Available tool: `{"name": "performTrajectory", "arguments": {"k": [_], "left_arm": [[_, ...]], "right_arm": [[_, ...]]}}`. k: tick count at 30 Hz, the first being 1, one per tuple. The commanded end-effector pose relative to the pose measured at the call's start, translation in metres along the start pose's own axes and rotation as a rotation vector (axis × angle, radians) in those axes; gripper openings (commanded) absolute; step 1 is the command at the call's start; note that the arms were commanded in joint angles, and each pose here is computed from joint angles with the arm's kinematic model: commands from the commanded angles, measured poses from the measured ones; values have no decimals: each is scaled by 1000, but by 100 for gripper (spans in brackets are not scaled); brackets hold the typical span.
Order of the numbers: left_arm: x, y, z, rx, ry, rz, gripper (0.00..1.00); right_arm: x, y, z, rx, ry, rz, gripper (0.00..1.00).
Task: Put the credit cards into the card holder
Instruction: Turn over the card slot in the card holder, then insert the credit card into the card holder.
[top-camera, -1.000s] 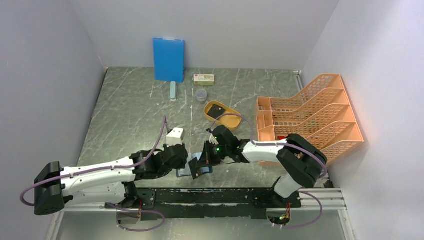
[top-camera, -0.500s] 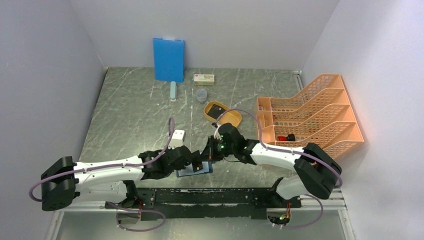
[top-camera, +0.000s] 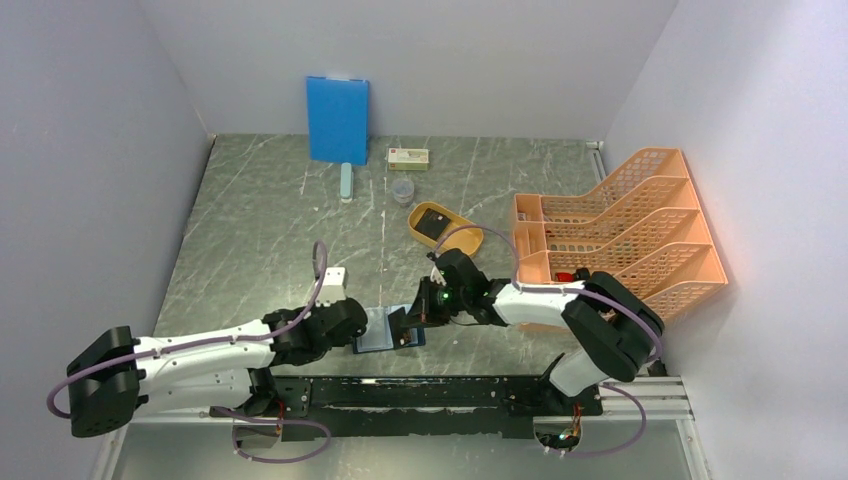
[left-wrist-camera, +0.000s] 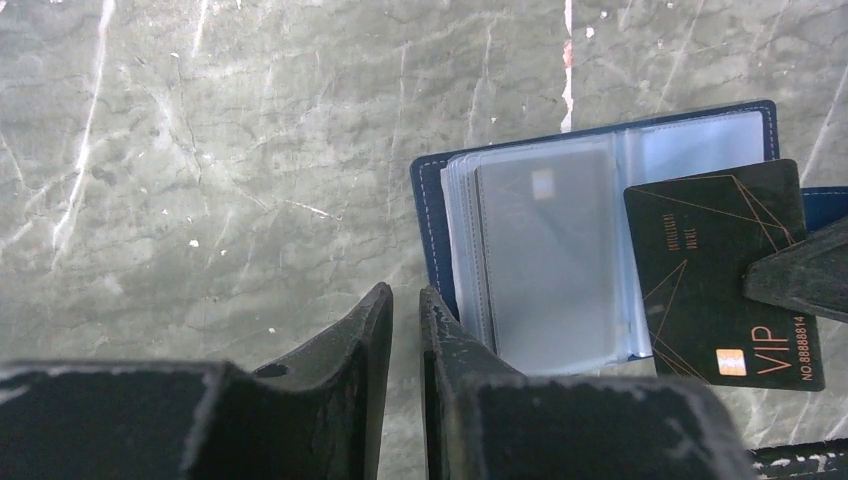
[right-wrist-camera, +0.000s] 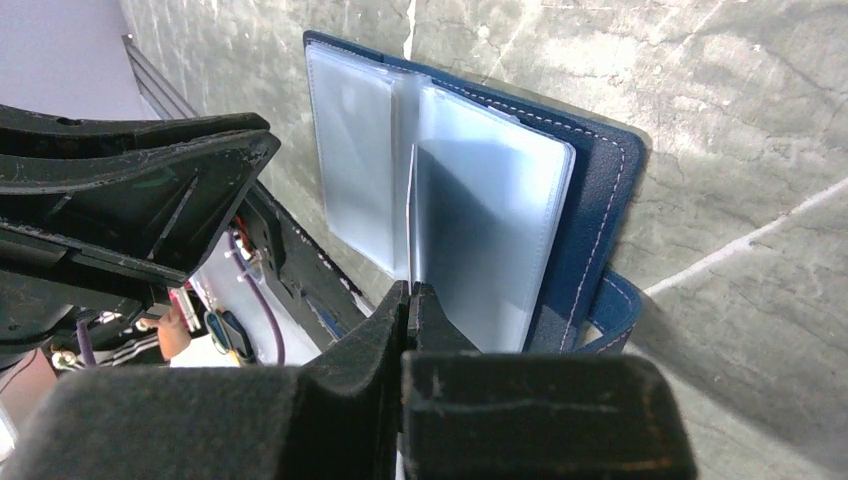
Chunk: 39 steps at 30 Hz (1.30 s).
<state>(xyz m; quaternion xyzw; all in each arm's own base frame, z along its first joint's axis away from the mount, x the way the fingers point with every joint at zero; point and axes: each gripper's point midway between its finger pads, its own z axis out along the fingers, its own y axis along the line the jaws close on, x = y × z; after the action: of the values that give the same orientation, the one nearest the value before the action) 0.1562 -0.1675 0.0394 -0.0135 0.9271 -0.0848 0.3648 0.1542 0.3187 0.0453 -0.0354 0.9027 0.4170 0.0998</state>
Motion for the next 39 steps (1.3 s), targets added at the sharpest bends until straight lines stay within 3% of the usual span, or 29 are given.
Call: {"name": "performTrajectory", "arguments": {"k": [1,39], "left_arm": [[5,2,2,-17,22,-22,21],[28,-1,19,-16,103,14,19]], "right_arm": [[-2,5,3,-40,5,-19,0],[0,5,13,-91,6,-11,0]]}}
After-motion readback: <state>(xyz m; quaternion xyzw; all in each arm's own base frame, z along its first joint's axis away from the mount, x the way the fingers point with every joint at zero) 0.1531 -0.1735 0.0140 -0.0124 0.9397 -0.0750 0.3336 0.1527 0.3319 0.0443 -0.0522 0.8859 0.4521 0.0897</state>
